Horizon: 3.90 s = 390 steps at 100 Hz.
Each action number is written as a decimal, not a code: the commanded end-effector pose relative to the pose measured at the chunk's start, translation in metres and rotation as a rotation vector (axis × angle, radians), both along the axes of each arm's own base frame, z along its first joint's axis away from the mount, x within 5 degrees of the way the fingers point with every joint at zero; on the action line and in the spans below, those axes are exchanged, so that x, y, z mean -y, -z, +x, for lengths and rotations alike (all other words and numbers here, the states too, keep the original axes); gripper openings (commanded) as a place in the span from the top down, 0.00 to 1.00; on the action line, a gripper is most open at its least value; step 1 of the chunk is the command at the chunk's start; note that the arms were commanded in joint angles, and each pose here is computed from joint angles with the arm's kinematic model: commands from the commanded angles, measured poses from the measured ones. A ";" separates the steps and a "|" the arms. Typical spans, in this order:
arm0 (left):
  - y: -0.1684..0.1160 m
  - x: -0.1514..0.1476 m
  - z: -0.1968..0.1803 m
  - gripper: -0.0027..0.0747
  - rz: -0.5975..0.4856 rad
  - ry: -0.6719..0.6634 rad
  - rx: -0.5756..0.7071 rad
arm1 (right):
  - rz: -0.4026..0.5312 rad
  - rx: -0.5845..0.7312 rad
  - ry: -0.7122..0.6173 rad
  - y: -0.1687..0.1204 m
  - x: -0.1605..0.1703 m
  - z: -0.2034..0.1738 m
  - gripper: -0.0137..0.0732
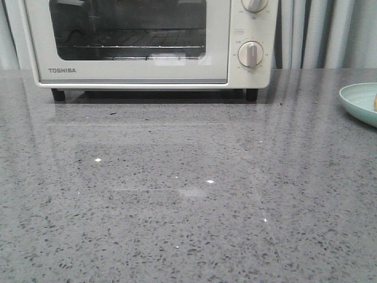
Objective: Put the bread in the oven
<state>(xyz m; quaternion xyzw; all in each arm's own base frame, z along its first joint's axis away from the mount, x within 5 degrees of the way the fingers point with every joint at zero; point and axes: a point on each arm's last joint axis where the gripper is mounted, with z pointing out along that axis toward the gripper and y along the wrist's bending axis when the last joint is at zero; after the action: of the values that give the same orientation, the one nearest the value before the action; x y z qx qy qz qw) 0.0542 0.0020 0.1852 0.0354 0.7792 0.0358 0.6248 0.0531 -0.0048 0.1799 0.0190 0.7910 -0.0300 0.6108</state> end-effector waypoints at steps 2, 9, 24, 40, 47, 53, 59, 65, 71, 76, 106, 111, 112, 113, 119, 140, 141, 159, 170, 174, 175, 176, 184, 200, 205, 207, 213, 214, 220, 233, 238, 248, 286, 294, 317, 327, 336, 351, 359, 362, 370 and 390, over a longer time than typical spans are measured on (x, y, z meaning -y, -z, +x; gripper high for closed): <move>-0.001 0.001 0.000 0.99 -0.003 0.009 0.091 | -0.027 0.008 0.002 0.006 0.001 0.000 0.92; -0.001 0.001 0.000 0.99 -0.003 0.009 0.091 | -0.027 0.008 0.002 0.006 0.001 0.000 0.92; -0.001 0.001 0.000 0.99 -0.003 0.009 0.091 | -0.027 0.008 0.002 0.006 0.001 0.000 0.92; -0.001 0.001 0.000 0.99 -0.003 0.009 0.091 | -0.027 0.008 0.002 0.006 0.001 0.000 0.92; -0.001 0.001 0.000 0.99 -0.003 0.009 0.091 | -0.027 0.008 0.002 0.006 0.001 0.000 0.92; -0.001 0.001 0.000 0.99 -0.003 0.009 0.091 | -0.027 0.008 0.002 0.006 0.001 0.000 0.92; -0.001 0.001 0.000 0.99 -0.003 0.009 0.091 | -0.027 0.008 0.002 0.006 0.001 0.000 0.92; -0.002 0.001 0.000 0.99 -0.003 0.010 0.098 | -0.027 0.008 0.002 0.006 0.001 0.000 0.92; -0.003 0.001 0.000 0.99 -0.005 0.012 0.112 | -0.027 0.008 0.002 0.006 0.001 0.000 0.92; -0.006 0.002 0.001 0.99 -0.013 0.015 0.138 | -0.027 0.008 0.002 0.006 0.001 0.000 0.92; -0.028 0.004 0.000 0.99 -0.102 0.037 0.387 | 0.012 0.294 -0.016 -0.019 -0.002 0.003 0.92; -0.032 0.004 -0.001 0.99 -0.118 0.038 0.425 | 0.010 0.344 -0.020 -0.024 -0.002 0.002 0.92; -0.032 0.003 -0.001 0.99 -0.120 0.038 0.429 | 0.009 0.351 -0.020 -0.024 -0.002 0.002 0.92; -0.032 0.003 -0.001 0.99 -0.120 0.038 0.432 | 0.009 0.365 -0.021 -0.026 -0.002 0.002 0.92; -0.034 0.003 -0.002 0.99 -0.125 0.039 0.454 | 0.006 0.418 -0.025 -0.030 -0.002 0.002 0.92; -0.041 0.003 -0.003 0.99 -0.127 0.044 0.526 | -0.005 0.611 -0.039 -0.047 -0.004 -0.003 0.92; -0.041 0.003 -0.003 0.99 -0.128 0.044 0.531 | -0.006 0.619 -0.040 -0.048 -0.004 -0.003 0.92; -0.050 0.003 -0.007 0.99 -0.128 0.051 0.633 | -0.008 0.664 -0.043 -0.052 -0.004 -0.005 0.92; -0.050 0.003 -0.007 0.99 -0.128 0.051 0.634 | -0.009 0.673 -0.044 -0.053 -0.004 -0.005 0.92; -0.050 0.003 -0.007 0.99 -0.128 0.051 0.636 | -0.009 0.673 -0.044 -0.053 -0.004 -0.005 0.92; -0.050 0.003 -0.007 0.99 -0.128 0.051 0.636 | -0.009 0.673 -0.044 -0.053 -0.004 -0.005 0.92; -0.050 0.003 -0.007 0.99 -0.128 0.051 0.636 | -0.009 0.674 -0.044 -0.053 -0.004 -0.005 0.92; -0.050 0.003 -0.007 0.99 -0.128 0.051 0.639 | -0.009 0.678 -0.044 -0.053 -0.004 -0.005 0.92; -0.057 0.001 -0.010 0.99 -0.298 0.055 0.708 | 0.111 0.683 -0.054 -0.053 -0.004 -0.005 0.92; -0.062 0.000 -0.012 0.99 -0.414 0.067 0.730 | 0.182 0.682 -0.059 -0.053 -0.004 -0.005 0.92; -0.064 0.000 -0.012 0.99 -0.440 0.072 0.735 | 0.202 0.680 -0.061 -0.053 -0.004 -0.005 0.92; -0.068 0.001 -0.013 0.99 -0.439 0.079 0.729 | 0.244 0.686 -0.065 -0.054 -0.004 -0.005 0.92; -0.070 0.001 -0.013 0.99 -0.437 0.080 0.731 | 0.260 0.686 -0.066 -0.054 -0.004 -0.005 0.92; -0.076 0.002 -0.015 0.99 -0.402 0.089 0.734 | 0.332 0.674 -0.067 -0.058 -0.004 -0.006 0.92; -0.095 0.004 -0.019 0.99 -0.324 0.096 0.708 | 0.366 0.527 -0.025 -0.067 -0.003 -0.006 0.92; -0.103 0.004 -0.018 0.99 -0.322 0.087 0.672 | 0.367 0.492 -0.015 -0.074 -0.002 -0.007 0.92; -0.118 0.004 -0.014 0.99 -0.322 0.073 0.613 | 0.370 0.438 -0.002 -0.089 -0.002 -0.005 0.92; -0.179 0.017 0.030 0.99 -0.309 0.189 0.466 | 0.305 0.135 0.061 -0.145 0.001 0.020 0.92; -0.189 0.026 0.046 0.99 -0.303 0.243 0.426 | 0.276 0.075 0.065 -0.156 0.001 0.025 0.92; -0.210 0.055 0.089 0.99 -0.317 0.357 0.331 | 0.234 0.023 0.000 -0.185 -0.004 0.031 0.92; -0.213 0.070 0.113 0.99 -0.314 0.381 0.279 | 0.239 0.037 -0.008 -0.190 -0.005 0.030 0.92; -0.216 0.082 0.134 0.99 -0.311 0.398 0.243 | 0.239 0.022 -0.008 -0.190 -0.005 0.029 0.92; -0.219 0.100 0.164 0.99 -0.308 0.415 0.207 | 0.239 -0.011 -0.006 -0.188 -0.005 0.028 0.92; -0.222 0.108 0.179 0.99 -0.307 0.418 0.198 | 0.238 -0.011 -0.007 -0.188 -0.005 0.028 0.92; -0.221 0.110 0.184 0.99 -0.305 0.417 0.191 | 0.238 -0.011 -0.007 -0.188 -0.005 0.028 0.92; -0.222 0.116 0.196 0.99 -0.303 0.416 0.183 | 0.238 -0.011 -0.007 -0.188 -0.005 0.028 0.92; -0.217 0.128 0.223 0.99 -0.296 0.412 0.153 | 0.238 -0.011 -0.007 -0.188 -0.005 0.028 0.92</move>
<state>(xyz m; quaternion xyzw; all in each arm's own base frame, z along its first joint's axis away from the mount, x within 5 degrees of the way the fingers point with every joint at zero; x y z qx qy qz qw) 0.2747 -0.1211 0.3787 0.1018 0.7450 -0.1826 0.6335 0.0793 0.0005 0.3516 0.0927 0.8181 0.0656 0.5638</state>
